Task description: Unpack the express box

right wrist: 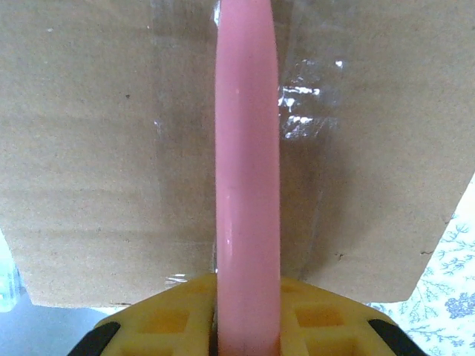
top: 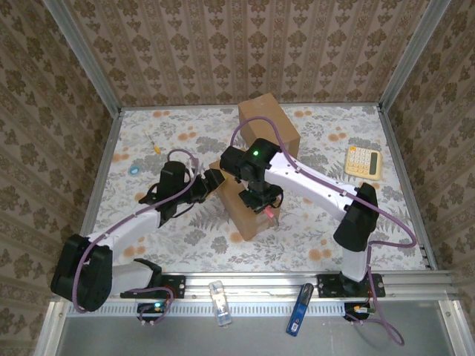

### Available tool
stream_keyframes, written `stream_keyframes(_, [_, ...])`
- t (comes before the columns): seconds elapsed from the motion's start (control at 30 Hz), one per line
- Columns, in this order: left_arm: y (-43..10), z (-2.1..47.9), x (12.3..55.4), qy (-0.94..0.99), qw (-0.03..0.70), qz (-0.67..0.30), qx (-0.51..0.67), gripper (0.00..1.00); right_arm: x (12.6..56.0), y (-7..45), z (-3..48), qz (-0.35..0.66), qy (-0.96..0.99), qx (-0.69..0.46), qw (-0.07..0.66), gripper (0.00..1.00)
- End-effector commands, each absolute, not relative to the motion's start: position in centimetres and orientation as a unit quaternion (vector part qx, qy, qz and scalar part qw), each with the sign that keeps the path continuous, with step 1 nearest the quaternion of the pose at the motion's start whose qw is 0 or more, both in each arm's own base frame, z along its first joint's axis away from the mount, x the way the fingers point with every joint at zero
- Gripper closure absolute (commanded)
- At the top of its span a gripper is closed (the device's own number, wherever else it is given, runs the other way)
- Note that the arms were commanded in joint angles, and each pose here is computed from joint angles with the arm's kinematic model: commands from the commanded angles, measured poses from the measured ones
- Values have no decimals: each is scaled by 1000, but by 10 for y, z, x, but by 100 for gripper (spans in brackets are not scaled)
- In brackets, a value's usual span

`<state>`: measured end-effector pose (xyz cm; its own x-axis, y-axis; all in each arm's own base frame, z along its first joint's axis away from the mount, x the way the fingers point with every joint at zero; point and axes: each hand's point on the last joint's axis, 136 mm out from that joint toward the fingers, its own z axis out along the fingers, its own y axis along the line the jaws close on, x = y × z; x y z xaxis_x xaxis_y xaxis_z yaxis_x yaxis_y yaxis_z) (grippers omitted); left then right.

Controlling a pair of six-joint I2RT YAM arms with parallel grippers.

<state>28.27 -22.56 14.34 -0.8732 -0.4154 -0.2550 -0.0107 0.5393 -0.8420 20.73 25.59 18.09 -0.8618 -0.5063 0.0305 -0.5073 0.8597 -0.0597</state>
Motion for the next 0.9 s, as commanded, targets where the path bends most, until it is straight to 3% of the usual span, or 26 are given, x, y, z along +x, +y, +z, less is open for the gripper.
stream_keyframes(0.0, [-186, 90, 281, 893, 202, -353, -190, 26, 149, 211, 186, 85, -952, 251, 156, 100])
stream_keyframes(0.87, [-192, 92, 287, 892, 208, -355, -186, 26, 99, 201, 202, 46, -960, 217, 174, 100])
